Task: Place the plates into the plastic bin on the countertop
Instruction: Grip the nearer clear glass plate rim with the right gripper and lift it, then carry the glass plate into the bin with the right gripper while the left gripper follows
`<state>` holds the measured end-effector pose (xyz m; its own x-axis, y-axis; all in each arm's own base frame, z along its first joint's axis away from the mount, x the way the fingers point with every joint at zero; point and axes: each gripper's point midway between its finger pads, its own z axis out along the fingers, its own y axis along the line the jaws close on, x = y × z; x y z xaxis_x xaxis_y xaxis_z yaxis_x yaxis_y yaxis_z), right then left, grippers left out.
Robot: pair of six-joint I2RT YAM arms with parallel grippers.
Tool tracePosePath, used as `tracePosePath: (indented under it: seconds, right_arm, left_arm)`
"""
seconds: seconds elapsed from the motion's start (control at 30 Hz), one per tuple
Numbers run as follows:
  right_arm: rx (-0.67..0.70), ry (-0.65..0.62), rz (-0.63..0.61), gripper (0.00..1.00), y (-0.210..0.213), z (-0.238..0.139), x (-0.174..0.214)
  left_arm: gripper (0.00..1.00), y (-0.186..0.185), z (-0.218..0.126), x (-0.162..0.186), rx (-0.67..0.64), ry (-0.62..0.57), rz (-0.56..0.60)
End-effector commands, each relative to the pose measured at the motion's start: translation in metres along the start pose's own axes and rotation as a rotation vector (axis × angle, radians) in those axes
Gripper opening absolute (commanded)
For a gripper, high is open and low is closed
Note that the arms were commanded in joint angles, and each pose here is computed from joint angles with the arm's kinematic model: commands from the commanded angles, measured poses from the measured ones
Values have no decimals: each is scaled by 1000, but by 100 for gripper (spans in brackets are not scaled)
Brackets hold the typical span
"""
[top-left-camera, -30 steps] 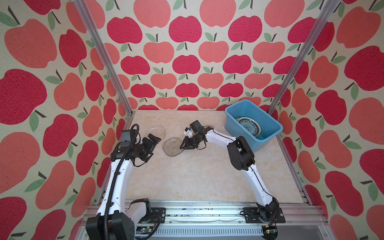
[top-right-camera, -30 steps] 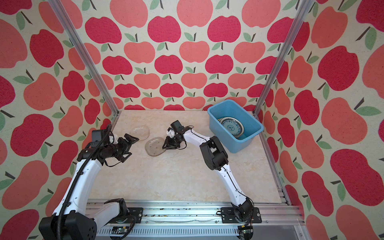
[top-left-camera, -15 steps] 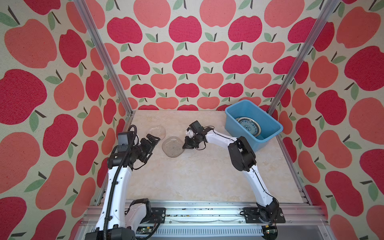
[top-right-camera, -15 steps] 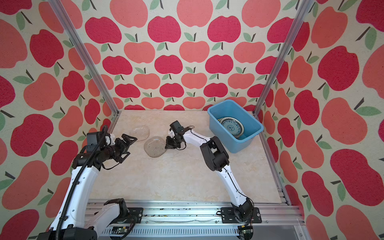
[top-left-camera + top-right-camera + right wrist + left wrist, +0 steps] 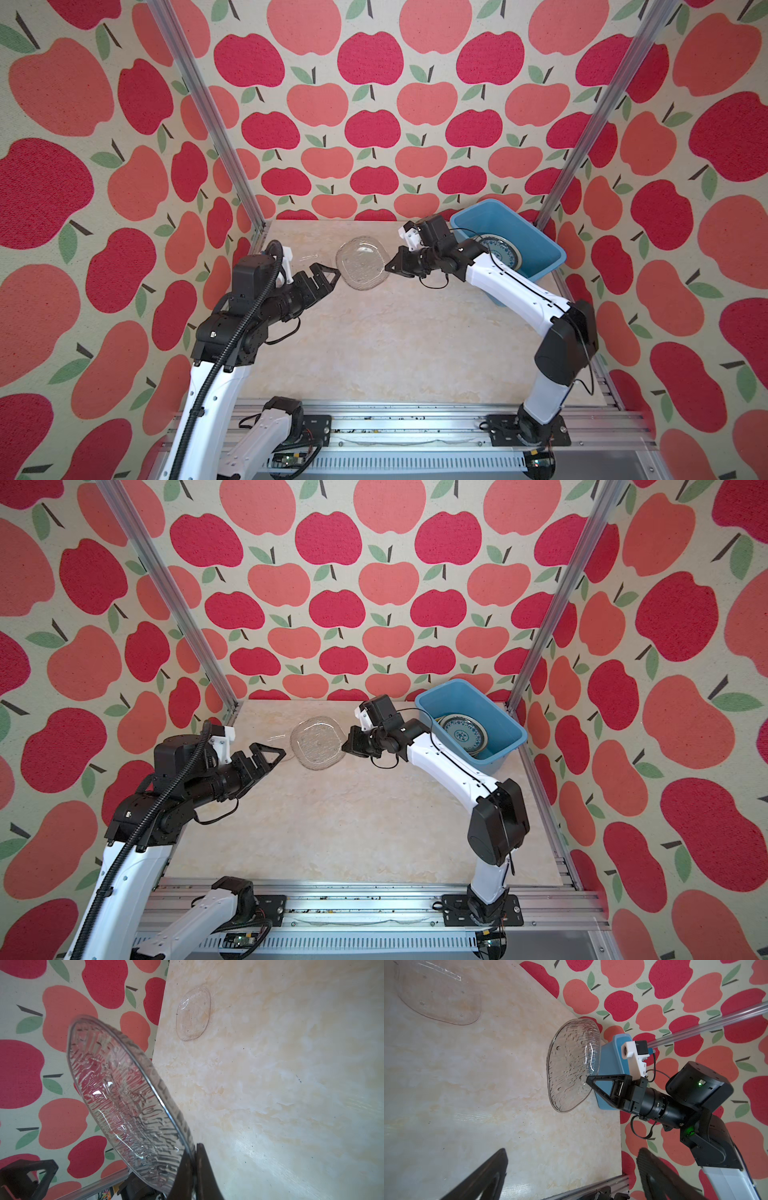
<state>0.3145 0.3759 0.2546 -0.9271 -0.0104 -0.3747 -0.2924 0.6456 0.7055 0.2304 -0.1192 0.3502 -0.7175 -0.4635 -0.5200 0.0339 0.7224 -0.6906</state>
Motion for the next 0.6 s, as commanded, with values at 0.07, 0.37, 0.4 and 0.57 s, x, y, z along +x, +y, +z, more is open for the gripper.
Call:
tracePosePath:
  seconds: [0.07,0.37,0.4,0.57]
  right_arm:
    - [93,-92,133,3,-36,-67,-14]
    - [126,-360,376,2,-95,-177,-64]
    - [130,-386,410,2,-104,-185,-69]
    - [108,-530,629,2,-156,-219,-89]
  left_arm:
    - [99,-34,2,2,-17,5,230]
    - [99,-115,66,21,109,105,426]
    - [99,-124,73,23,124,115,444]
    - [99,-159,112,43,154,185,561]
